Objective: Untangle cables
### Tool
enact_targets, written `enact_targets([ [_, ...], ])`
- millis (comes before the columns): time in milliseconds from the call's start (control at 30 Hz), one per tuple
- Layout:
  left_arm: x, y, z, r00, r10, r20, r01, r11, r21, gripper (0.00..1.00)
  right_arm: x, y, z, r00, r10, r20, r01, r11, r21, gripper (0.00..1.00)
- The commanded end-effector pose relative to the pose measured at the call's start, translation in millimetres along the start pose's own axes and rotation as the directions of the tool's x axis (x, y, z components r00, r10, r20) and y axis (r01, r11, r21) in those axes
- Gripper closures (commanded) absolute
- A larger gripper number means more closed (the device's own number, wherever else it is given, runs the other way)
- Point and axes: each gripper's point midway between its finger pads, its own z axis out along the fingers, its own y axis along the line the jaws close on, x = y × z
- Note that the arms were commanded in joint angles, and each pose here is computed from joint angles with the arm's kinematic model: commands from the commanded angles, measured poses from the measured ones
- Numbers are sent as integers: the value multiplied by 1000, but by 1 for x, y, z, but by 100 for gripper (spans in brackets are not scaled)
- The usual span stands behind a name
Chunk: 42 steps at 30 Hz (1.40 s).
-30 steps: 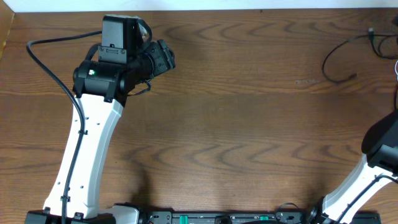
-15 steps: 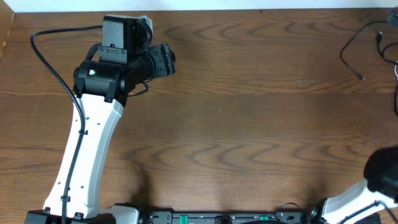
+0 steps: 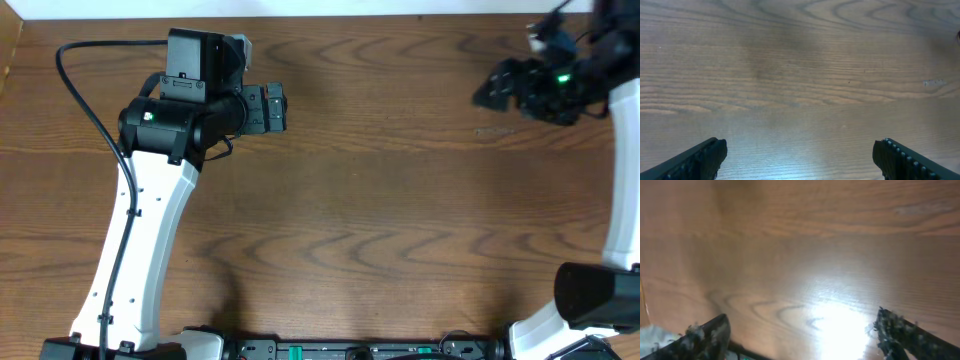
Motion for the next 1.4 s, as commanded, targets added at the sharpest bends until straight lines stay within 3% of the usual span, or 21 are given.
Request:
enact_targets([
  [0, 1, 2, 4, 1000, 19, -10, -19, 1000, -14, 2, 11, 21, 6, 995, -91, -25, 92, 995, 32, 14],
  [133, 1, 2, 4, 1000, 19, -11, -19, 1000, -14, 2, 24, 52, 3, 993, -116, -19, 116, 992, 37, 11],
  [167, 1, 2, 4, 1000, 19, -11, -19, 1000, -14, 2, 31, 64, 0, 994, -111, -17, 111, 994, 25, 1],
  [400, 1, 2, 4, 1000, 19, -11, -19, 1000, -14, 2, 66, 103, -1, 993, -71, -97, 66, 997, -50, 1],
  [733, 1, 2, 4, 1000, 19, -11, -19, 1000, -14, 2, 63, 88, 1, 991, -111, -71, 117, 990, 81, 1],
  [967, 1, 2, 4, 1000, 19, -11, -19, 1000, -14, 2, 54, 91, 8, 972, -236, 0, 229, 940, 252, 1],
  [1100, 1, 2, 4, 1000, 19, -11, -19, 1000, -14, 2, 43, 104, 0, 939, -328, 105, 280, 904, 322, 1],
  [1367, 1, 2, 4, 1000, 19, -11, -19, 1000, -14, 2, 21, 119, -30, 827, -482, 290, 414, 870, 266, 1],
])
